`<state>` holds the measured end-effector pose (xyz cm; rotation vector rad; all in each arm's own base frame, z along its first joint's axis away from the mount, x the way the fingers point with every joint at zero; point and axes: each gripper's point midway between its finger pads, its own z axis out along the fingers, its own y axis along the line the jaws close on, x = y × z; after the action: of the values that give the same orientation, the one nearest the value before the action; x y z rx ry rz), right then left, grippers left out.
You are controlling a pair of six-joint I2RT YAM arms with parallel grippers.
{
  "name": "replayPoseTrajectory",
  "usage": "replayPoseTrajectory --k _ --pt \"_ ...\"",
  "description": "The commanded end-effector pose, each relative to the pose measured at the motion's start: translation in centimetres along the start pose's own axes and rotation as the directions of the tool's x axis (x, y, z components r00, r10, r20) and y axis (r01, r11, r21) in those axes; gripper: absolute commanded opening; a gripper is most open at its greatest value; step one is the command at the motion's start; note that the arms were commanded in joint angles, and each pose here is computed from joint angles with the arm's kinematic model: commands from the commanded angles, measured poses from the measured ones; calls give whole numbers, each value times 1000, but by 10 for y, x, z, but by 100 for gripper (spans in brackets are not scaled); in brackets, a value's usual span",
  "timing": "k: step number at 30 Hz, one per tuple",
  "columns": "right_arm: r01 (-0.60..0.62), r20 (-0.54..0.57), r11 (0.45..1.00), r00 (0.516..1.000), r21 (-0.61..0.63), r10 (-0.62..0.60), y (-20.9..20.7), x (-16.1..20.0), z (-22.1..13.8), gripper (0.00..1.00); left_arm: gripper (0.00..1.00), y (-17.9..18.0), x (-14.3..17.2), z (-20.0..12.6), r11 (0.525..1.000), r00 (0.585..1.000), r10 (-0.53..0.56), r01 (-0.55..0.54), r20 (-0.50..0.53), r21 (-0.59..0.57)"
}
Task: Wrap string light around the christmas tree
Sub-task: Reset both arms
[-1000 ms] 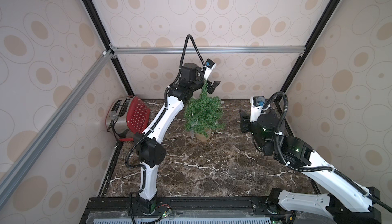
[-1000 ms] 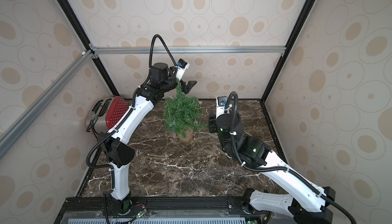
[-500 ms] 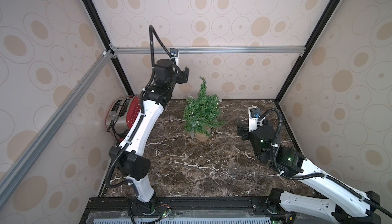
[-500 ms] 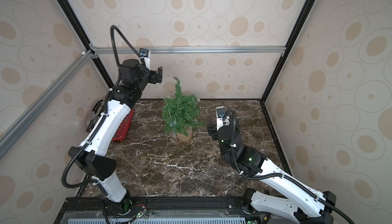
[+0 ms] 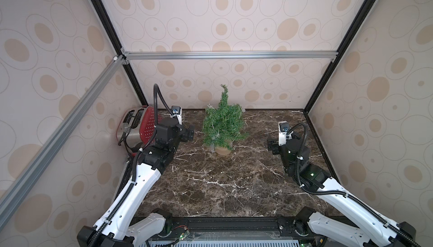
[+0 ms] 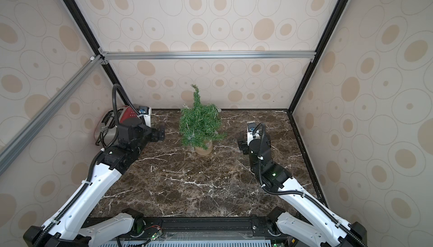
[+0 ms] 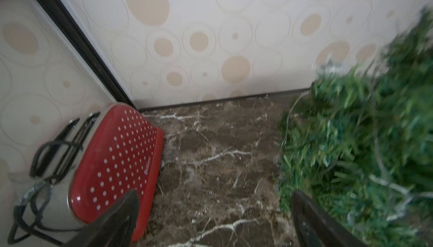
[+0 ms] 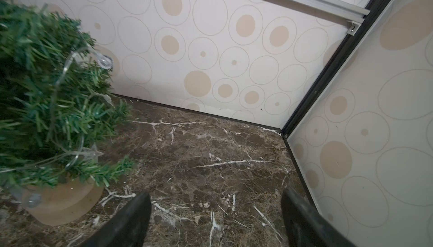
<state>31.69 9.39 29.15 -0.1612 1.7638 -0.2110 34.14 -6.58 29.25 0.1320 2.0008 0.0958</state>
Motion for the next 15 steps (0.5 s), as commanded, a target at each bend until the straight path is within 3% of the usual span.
replayPoseTrajectory --k 1,5,8,15 --pt "-49 -6 998 999 -25 49 -1 17 10 92 99 7 46 -5 1000 993 -3 0 -121 -27" --pt "-37 -123 999 992 14 38 -6 54 28 94 99 16 105 7 998 950 0 -21 -311 -66" --pt "-19 -170 1000 985 20 22 -5 72 40 95 99 30 133 23 987 928 7 -66 -372 -145" --pt "-4 -248 999 969 41 14 -14 110 71 97 99 49 135 57 967 914 2 -105 -406 -230"
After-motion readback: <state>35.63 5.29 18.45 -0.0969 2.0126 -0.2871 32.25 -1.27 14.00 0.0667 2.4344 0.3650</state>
